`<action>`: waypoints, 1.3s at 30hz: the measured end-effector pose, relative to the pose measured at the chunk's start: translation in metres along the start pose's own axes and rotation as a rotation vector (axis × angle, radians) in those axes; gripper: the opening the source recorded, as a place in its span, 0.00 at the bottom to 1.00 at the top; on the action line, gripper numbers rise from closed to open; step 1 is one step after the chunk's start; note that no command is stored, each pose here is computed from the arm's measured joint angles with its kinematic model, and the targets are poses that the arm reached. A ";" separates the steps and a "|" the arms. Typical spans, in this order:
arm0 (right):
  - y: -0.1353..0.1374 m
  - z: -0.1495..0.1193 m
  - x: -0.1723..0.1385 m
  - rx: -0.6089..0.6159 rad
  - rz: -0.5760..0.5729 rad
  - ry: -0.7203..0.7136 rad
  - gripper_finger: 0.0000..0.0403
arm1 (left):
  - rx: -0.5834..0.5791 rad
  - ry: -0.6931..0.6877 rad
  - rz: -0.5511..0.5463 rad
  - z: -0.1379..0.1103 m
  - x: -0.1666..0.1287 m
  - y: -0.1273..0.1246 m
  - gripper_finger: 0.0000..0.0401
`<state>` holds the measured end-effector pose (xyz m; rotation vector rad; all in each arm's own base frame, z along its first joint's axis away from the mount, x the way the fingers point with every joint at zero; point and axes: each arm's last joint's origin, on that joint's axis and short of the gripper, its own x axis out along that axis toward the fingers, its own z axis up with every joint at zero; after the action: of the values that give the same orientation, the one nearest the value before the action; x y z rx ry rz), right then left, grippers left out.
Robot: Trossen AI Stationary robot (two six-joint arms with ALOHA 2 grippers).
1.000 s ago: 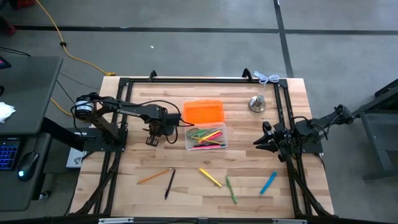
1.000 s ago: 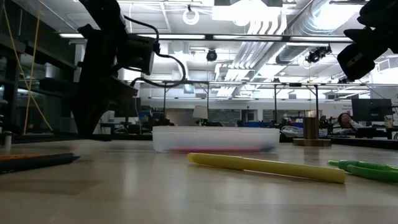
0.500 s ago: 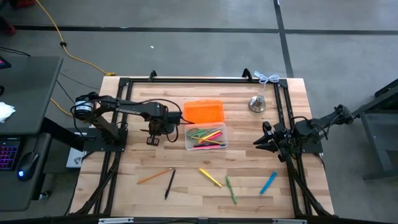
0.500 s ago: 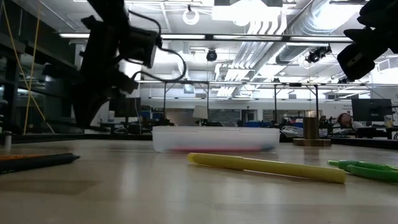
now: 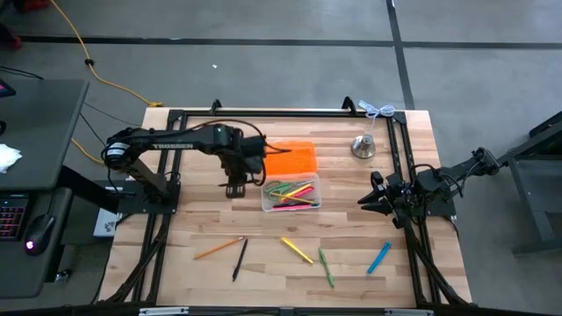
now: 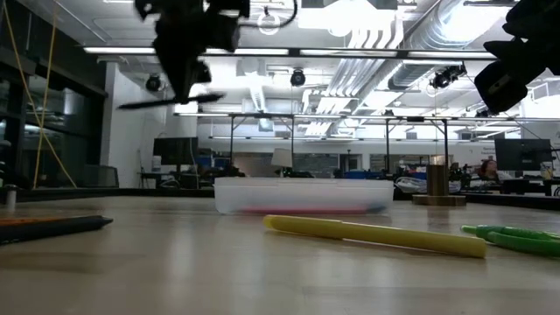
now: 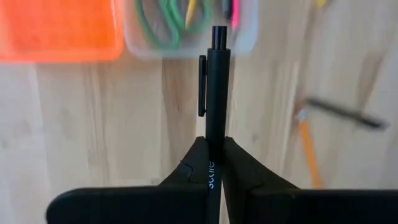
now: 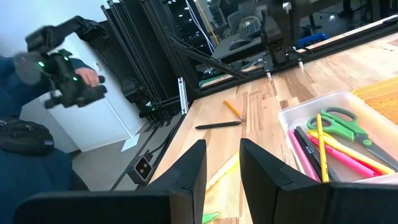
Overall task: Pick & place school supplies into a supply box
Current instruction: Put the black pen into the container
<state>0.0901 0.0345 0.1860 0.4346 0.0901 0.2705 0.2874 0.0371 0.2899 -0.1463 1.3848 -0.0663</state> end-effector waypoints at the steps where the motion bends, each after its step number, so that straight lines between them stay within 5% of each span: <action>1: 0.000 0.000 0.000 0.000 0.000 0.000 0.18 | -0.013 -0.026 -0.011 0.003 -0.006 -0.001 0.11; 10: 0.000 0.000 0.000 0.000 0.000 0.000 0.18 | -0.261 -0.197 -0.173 0.022 -0.041 -0.009 0.12; 24: 0.000 0.000 0.000 0.000 0.000 0.001 0.18 | -0.779 -0.178 -0.369 0.030 -0.044 -0.013 0.12; 31: 0.000 0.000 0.000 0.000 -0.001 0.001 0.18 | -0.761 -0.287 -0.592 0.048 -0.054 -0.017 0.12; 39: 0.000 -0.001 0.000 -0.001 -0.004 0.008 0.18 | -0.744 -0.352 -0.714 0.058 -0.061 -0.019 0.12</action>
<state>0.0901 0.0345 0.1850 0.4318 0.0986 0.2684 0.3340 0.0305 0.3628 -1.2135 0.8925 -0.1095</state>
